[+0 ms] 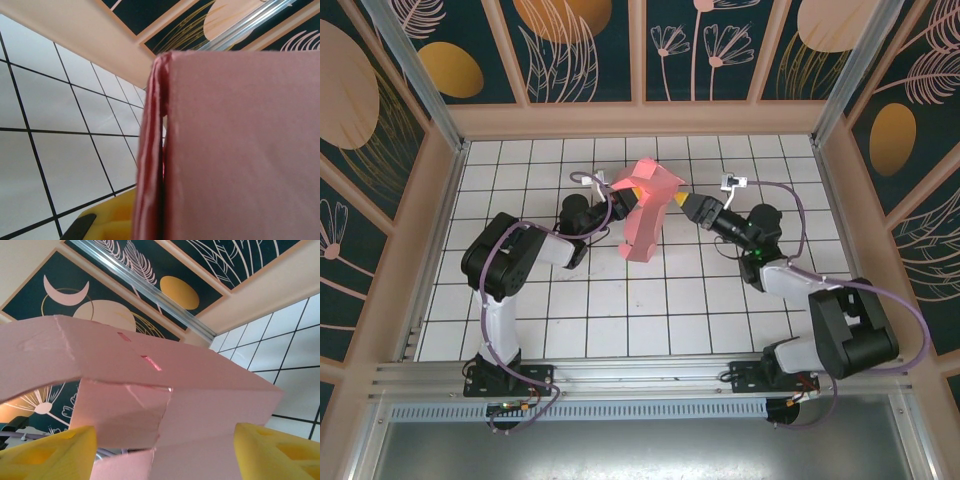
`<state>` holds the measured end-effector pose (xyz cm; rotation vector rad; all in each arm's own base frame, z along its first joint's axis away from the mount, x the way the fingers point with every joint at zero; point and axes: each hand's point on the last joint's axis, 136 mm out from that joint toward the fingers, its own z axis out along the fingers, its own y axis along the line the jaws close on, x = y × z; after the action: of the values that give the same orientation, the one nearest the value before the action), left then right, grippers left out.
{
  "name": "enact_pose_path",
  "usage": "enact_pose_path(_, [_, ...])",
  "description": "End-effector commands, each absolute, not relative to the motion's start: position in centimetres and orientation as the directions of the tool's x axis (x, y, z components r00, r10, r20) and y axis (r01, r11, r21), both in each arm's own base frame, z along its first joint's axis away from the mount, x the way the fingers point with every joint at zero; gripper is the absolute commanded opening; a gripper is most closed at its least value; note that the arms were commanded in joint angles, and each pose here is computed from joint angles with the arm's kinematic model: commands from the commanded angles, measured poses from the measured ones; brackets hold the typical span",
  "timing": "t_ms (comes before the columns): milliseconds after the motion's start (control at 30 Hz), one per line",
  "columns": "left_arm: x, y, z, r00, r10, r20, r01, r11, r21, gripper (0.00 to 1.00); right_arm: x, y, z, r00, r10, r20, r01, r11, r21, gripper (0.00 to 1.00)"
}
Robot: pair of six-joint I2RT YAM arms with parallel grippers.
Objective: Fold the paper box
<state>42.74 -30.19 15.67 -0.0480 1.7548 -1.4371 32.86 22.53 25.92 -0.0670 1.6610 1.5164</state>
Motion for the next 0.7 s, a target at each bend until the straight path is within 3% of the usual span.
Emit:
enact_pose_path(0, [42.8, -30.6, 17.3, -0.618, -0.517, -0.593, 0.516, 0.303, -0.801, 0.0, 33.4, 23.3, 27.5, -0.611, 0.488, -0.623, -0.604, 0.223, 0.766, 0.71])
enact_pose_path(167, [42.8, -30.5, 17.2, -0.616, -0.513, -0.598, 0.516, 0.311, -0.798, 0.0, 34.7, 24.0, 26.5, -0.643, 0.473, -0.602, -0.567, 0.234, 0.79, 0.66])
enact_pose_path(300, [42.7, -30.6, 17.2, -0.614, -0.512, -0.601, 0.518, 0.313, -0.796, 0.0, 35.1, 24.2, 25.7, -0.665, 0.468, -0.582, -0.538, 0.241, 0.808, 0.54])
enact_pose_path(567, [43.0, -30.4, 16.7, -0.609, -0.512, -0.606, 0.509, 0.335, -0.793, 0.0, 35.4, 24.5, 24.6, -0.683, 0.455, -0.571, -0.51, 0.262, 0.819, 0.49])
enact_pose_path(667, [43.0, -30.4, 16.6, -0.613, -0.512, -0.602, 0.504, 0.334, -0.797, 0.0, 35.3, 24.5, 24.5, -0.684, 0.451, -0.574, -0.513, 0.263, 0.817, 0.42])
